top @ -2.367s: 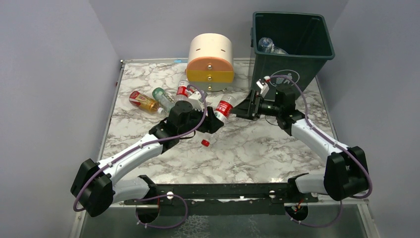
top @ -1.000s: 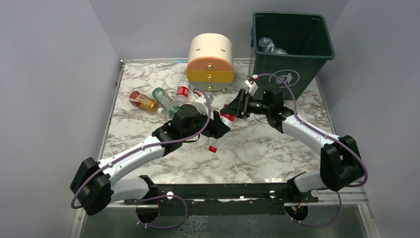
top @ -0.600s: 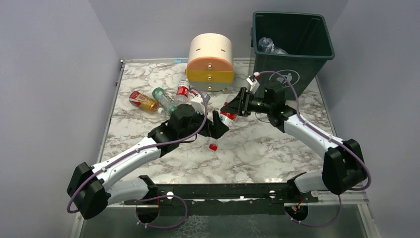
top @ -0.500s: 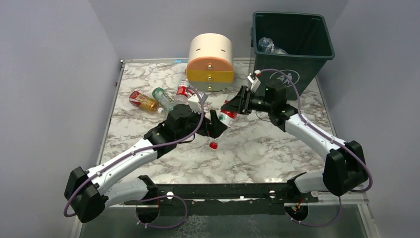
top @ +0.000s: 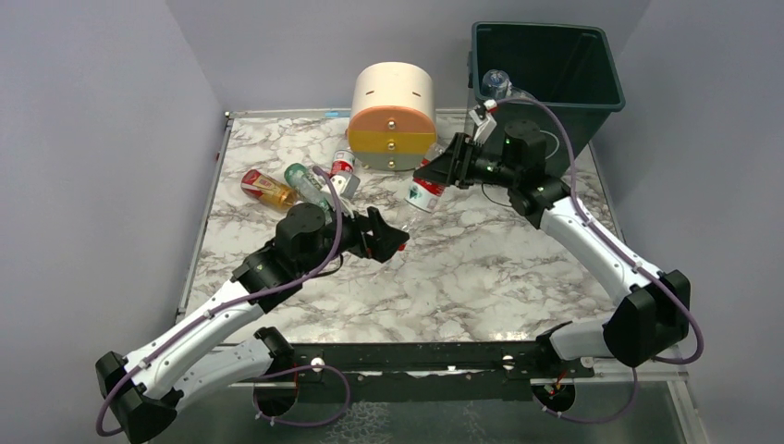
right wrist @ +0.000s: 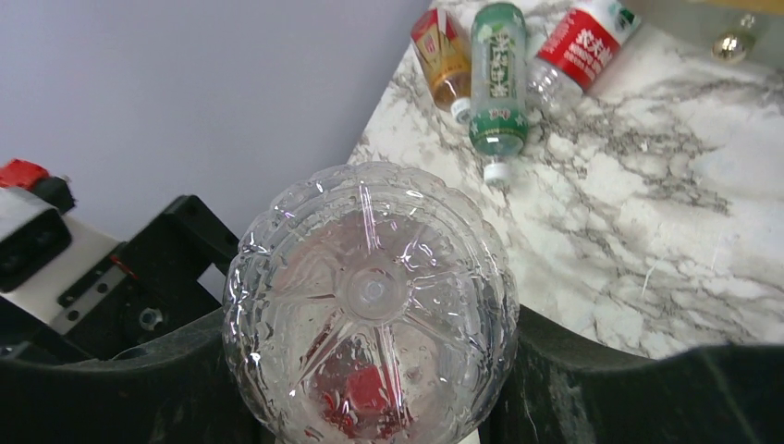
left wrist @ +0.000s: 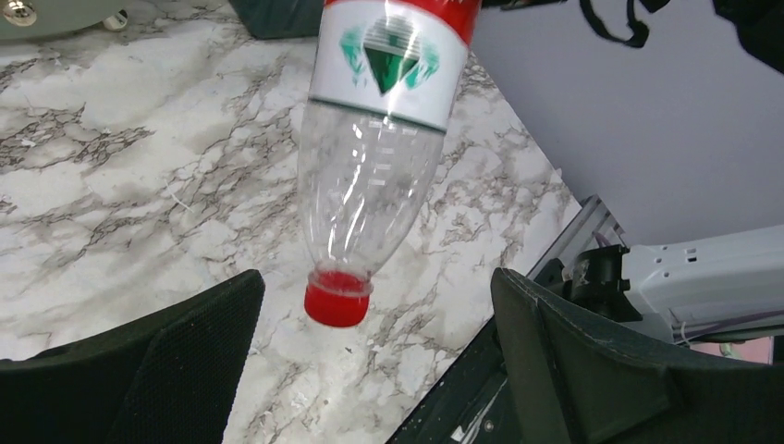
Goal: Put the plastic bottles in the bin
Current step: Place the plastic bottle in the trash bin.
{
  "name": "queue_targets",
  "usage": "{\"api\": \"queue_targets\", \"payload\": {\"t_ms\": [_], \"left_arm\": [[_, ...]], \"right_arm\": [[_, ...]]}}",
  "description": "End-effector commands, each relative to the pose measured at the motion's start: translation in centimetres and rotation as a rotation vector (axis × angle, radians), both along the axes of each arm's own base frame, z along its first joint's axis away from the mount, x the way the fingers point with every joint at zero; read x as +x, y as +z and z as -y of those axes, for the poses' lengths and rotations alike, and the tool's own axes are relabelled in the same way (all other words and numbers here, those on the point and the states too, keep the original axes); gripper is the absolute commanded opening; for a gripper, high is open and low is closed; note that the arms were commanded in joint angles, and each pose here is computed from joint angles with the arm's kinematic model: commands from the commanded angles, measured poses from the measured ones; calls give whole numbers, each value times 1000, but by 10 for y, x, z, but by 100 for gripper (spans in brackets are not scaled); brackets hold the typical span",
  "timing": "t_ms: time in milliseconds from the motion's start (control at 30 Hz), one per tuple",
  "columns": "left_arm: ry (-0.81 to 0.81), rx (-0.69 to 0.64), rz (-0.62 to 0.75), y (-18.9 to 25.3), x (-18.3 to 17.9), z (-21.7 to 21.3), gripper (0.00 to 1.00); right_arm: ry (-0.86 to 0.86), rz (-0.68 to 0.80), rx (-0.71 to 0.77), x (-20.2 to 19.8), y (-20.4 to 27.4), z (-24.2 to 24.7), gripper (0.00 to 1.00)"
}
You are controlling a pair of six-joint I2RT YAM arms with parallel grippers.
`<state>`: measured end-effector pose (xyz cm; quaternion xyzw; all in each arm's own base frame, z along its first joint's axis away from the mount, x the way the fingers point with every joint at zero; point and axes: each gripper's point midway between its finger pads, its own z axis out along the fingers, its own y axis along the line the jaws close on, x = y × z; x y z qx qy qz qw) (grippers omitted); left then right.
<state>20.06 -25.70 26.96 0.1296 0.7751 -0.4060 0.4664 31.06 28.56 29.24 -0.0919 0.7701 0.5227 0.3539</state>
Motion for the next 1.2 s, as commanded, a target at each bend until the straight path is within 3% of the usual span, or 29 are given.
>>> {"api": "queue_targets", "payload": {"t_ms": [0,667,1167], "left_arm": [[21,-15,15,13,-5,-9,99],[-6,-15,-12,7,-6,-3,99],[-24,-1,-28,-4,-2,6,99]], "right_arm": [[-39,84,-25,14,28,4,61],[-269,358,90,73,181,123,63],[-486,424,215,105,231,237,63]]}}
